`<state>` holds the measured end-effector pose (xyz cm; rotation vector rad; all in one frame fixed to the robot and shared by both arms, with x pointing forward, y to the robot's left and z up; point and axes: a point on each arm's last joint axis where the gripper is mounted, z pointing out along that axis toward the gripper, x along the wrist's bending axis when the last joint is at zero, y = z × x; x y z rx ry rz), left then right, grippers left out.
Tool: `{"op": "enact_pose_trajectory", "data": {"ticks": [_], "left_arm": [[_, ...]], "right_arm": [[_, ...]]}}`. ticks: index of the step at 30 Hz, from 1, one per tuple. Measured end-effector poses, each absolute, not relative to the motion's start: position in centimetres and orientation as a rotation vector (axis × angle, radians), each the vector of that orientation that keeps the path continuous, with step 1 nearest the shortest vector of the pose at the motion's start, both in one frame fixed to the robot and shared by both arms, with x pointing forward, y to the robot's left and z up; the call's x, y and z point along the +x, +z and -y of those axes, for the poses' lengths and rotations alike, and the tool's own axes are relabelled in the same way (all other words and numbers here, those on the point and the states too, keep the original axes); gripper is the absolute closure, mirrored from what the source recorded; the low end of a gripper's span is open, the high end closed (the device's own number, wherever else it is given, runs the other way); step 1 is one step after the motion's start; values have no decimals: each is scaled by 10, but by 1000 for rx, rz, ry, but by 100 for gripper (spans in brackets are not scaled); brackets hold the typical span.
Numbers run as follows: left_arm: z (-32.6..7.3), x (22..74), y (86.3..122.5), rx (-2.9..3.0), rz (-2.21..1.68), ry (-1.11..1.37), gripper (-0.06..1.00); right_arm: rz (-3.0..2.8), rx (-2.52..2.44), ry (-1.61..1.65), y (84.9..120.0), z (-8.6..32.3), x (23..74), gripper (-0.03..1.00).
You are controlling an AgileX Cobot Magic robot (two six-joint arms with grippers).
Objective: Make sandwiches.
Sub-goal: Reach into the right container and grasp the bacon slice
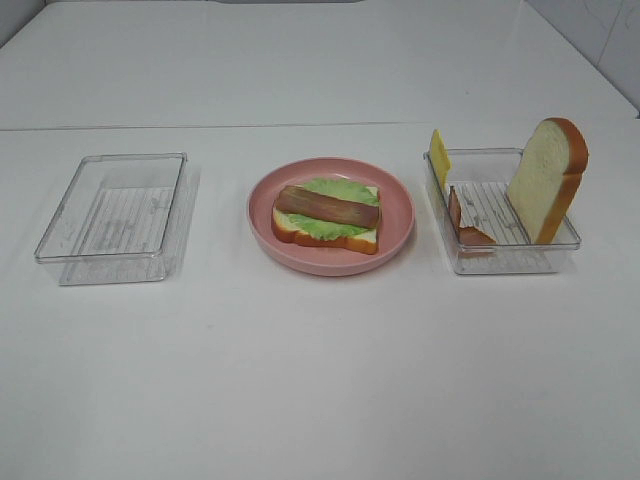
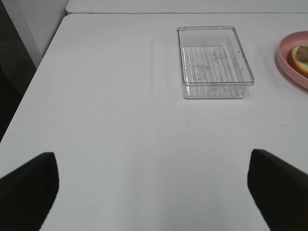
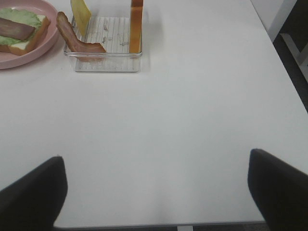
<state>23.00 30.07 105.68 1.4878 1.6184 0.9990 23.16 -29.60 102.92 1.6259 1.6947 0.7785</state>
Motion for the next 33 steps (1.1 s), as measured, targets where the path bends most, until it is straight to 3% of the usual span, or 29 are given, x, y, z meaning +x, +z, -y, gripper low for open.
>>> {"op": "enact_pose_trajectory", "data": {"ticks": [9,33], "left_arm": [[-301,230,1057,1488,-1618,999,-5],[-301,230,1057,1488,-1618,999,-5]], "right_arm": [[-1693,1624,799,1043,295,239,-2],[-2073,1885,632,1052,294,415,-2]]}}
